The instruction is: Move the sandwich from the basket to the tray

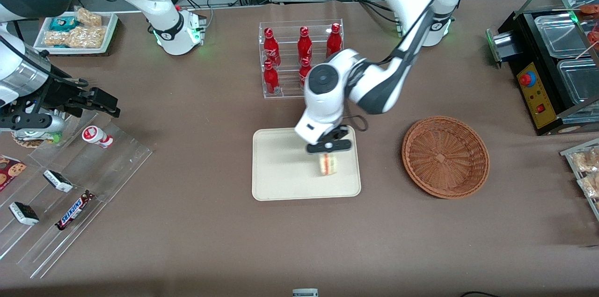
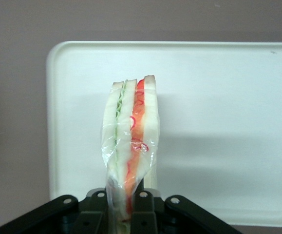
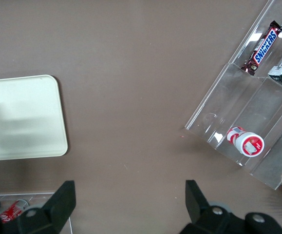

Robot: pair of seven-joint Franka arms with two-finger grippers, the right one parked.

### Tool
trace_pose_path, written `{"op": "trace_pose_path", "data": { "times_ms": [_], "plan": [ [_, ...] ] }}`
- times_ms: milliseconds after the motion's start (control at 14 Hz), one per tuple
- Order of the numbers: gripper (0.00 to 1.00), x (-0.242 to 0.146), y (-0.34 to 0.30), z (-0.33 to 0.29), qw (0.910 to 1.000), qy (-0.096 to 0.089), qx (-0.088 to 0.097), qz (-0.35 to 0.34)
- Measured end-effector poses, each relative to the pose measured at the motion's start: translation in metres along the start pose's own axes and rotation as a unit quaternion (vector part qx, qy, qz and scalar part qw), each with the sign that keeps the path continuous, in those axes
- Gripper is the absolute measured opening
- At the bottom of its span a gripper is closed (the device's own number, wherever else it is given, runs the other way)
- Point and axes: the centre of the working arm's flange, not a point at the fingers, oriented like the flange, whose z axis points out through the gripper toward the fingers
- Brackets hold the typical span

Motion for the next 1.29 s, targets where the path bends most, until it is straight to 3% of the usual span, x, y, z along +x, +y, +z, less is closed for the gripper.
{"op": "trace_pose_path", "data": {
  "times_ms": [214, 286, 643, 857, 1000, 1143, 1286],
  "plan": [
    [0.15, -0.010, 0.026, 0.033, 0.9994, 0.019, -0.013, 0.024],
    [0.19, -0.010, 0.026, 0.040, 0.9993, 0.022, -0.016, 0.025],
    [0.67, 0.009, 0.021, 0.023, 0.9989, 0.039, -0.024, 0.008],
    [0.99, 0.049, -0.025, -0.073, 0.9969, 0.044, -0.013, -0.065],
    [1.00, 0.079, -0.095, -0.152, 0.9920, 0.042, 0.002, -0.119],
    [1.00, 0.095, -0.179, -0.211, 0.9853, 0.027, 0.025, -0.167],
    [1.00, 0.099, -0.260, -0.242, 0.9852, 0.008, 0.032, -0.168]
  ]
}}
